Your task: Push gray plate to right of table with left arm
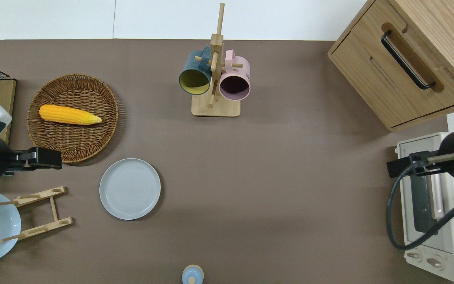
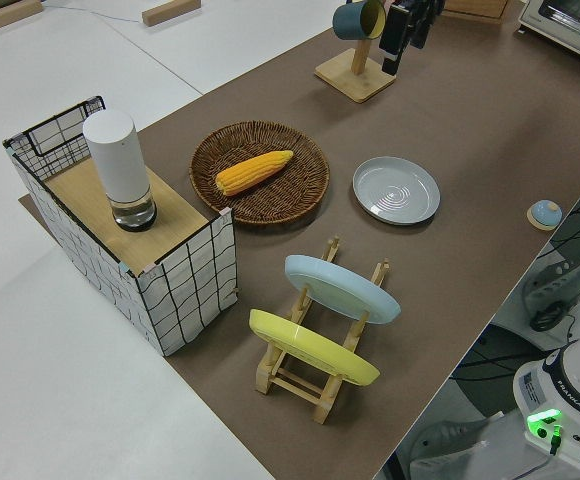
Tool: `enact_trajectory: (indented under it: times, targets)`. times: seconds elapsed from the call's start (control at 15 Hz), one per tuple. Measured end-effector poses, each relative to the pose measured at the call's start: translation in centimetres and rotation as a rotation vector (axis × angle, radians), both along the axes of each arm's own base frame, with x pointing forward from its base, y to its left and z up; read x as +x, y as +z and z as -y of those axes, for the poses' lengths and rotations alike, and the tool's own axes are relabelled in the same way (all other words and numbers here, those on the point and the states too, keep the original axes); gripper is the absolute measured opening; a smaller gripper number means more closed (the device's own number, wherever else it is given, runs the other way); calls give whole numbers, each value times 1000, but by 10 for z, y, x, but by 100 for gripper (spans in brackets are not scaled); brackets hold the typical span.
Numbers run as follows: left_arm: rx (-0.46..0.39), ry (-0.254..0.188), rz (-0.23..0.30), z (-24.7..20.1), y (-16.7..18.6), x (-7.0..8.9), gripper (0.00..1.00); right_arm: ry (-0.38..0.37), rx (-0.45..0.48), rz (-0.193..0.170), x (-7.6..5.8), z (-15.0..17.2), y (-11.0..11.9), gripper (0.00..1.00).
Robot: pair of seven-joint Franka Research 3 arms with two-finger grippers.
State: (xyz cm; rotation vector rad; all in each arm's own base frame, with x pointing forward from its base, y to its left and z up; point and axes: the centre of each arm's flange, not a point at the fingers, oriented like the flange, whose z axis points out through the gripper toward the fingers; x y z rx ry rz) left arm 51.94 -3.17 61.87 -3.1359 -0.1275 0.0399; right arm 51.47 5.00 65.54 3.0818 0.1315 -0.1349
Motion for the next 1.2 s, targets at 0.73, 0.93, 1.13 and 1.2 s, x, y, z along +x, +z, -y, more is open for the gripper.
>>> enact_trajectory:
  times: [0.73,0.93,1.13,1.2]
  targets:
    - [1,-8,6,4,3,-1,100,0,0,0,0,0,0,100]
    - [2,-21,7,12,4,-2,100,0,0,0,0,0,0,100]
    - [-4,-28,1,16,3,-4,100,0,0,0,0,0,0,100]
    - [-4,-29,-6,17,1,-6,100,0,0,0,0,0,0,100]
